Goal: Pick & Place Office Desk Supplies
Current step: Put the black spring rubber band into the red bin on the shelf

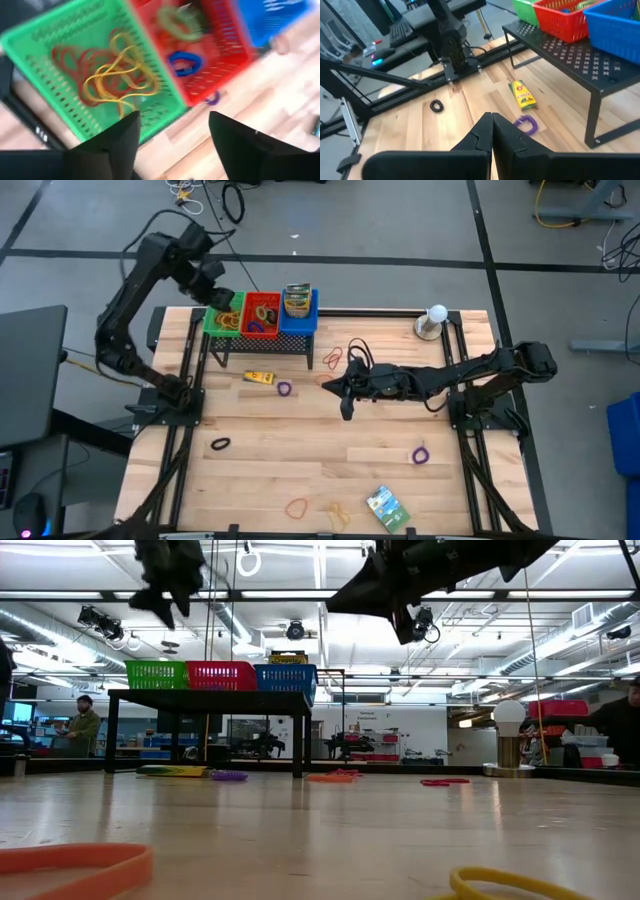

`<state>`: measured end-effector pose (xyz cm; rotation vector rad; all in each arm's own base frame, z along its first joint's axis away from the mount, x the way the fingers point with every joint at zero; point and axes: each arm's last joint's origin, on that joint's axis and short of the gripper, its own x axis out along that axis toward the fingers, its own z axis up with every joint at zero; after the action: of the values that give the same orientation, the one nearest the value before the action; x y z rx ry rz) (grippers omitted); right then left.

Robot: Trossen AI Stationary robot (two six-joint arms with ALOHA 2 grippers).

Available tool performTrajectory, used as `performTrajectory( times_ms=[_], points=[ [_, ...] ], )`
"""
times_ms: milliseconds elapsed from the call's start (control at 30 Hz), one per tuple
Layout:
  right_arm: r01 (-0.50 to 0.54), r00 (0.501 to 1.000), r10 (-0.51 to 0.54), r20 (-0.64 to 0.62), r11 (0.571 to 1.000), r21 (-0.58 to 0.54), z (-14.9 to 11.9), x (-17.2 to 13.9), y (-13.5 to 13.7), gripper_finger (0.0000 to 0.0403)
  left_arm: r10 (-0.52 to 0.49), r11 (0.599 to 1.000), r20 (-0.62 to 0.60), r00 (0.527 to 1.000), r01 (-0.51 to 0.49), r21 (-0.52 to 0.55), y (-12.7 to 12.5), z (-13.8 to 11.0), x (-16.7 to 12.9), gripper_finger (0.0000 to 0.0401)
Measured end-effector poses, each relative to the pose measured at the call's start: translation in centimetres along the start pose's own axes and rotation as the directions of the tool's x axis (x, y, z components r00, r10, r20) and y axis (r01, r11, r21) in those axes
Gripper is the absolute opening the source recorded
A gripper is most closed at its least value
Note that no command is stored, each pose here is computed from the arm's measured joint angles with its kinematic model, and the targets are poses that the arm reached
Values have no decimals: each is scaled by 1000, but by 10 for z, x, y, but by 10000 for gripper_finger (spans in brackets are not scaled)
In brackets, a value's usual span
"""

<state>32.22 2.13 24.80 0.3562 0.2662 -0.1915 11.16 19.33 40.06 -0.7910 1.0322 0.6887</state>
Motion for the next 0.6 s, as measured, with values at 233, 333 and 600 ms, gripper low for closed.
performTrajectory(
  times_ms=[233, 333, 600],
  points=[
    [20, 998, -22, -57, 999, -34, -6, 0, -2, 7, -144, 946, 169, 975, 85, 314, -60, -45, -29, 125],
    [-20, 993, 15, -119, 999, -34, -5, -4, -7, 6, -250, 905, 262, 932, 129, 405, -84, -64, -23, 67],
    [74, 989, -85, -125, 993, -92, 3, -24, -23, 3, -480, 809, 301, 824, 283, 514, -121, -121, 39, 8]
  ],
)
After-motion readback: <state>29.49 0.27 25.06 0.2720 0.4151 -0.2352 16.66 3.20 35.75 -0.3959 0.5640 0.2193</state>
